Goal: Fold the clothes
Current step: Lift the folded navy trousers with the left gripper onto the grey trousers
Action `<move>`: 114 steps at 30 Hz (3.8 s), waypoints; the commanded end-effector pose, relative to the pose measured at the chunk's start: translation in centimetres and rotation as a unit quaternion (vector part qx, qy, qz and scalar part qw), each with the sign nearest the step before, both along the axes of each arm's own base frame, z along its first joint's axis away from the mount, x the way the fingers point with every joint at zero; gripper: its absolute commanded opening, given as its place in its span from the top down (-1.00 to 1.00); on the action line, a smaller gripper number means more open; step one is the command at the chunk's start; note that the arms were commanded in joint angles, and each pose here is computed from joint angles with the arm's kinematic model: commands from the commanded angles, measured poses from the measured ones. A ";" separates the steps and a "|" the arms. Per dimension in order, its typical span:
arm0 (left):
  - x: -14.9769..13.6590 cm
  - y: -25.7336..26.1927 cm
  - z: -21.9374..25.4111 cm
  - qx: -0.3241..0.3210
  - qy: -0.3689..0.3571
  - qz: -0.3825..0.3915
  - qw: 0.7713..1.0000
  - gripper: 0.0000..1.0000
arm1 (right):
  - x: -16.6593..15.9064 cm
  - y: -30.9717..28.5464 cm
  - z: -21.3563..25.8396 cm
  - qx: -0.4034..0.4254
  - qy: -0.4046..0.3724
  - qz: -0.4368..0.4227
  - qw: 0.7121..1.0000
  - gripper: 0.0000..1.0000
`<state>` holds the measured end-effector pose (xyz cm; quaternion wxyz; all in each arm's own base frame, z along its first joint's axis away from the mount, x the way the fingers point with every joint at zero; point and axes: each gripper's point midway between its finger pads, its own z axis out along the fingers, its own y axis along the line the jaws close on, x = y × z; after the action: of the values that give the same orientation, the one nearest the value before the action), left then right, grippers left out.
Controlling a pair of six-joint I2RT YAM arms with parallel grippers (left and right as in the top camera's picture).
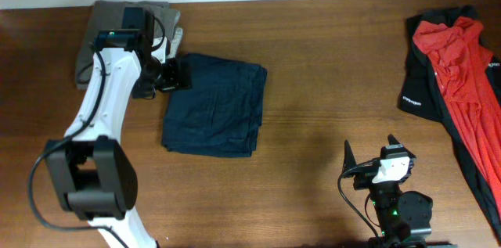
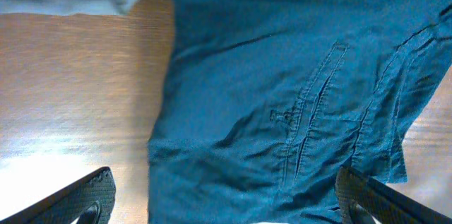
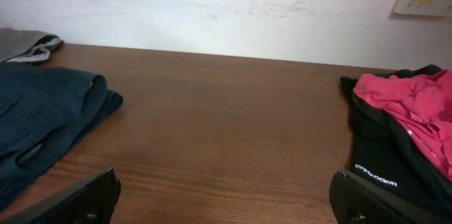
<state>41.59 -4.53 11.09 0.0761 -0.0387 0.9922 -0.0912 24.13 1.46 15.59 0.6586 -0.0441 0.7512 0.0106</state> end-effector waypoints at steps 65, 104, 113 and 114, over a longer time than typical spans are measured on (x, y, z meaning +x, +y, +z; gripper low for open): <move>15.2 1.2 4.9 -0.012 -0.209 -0.098 0.973 1.00 | 0.0 -0.4 -0.2 0.000 -0.002 -0.011 1.000 -0.98; 16.6 13.1 9.7 0.060 -0.277 -0.044 0.958 1.00 | 0.0 -0.4 -0.2 0.000 -0.002 -0.011 1.000 -0.98; 17.1 17.3 7.7 0.071 -0.275 -0.012 0.959 1.00 | 0.0 -0.4 -0.2 0.000 -0.002 -0.011 1.000 -0.98; 17.3 17.8 7.3 0.072 -0.275 -0.008 0.959 1.00 | 0.0 -0.4 -0.2 0.000 -0.002 -0.011 1.000 -0.97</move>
<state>58.31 10.79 18.74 0.3378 0.0088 0.9400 -0.0467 24.13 1.46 15.59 0.6587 -0.0441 0.7510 0.0106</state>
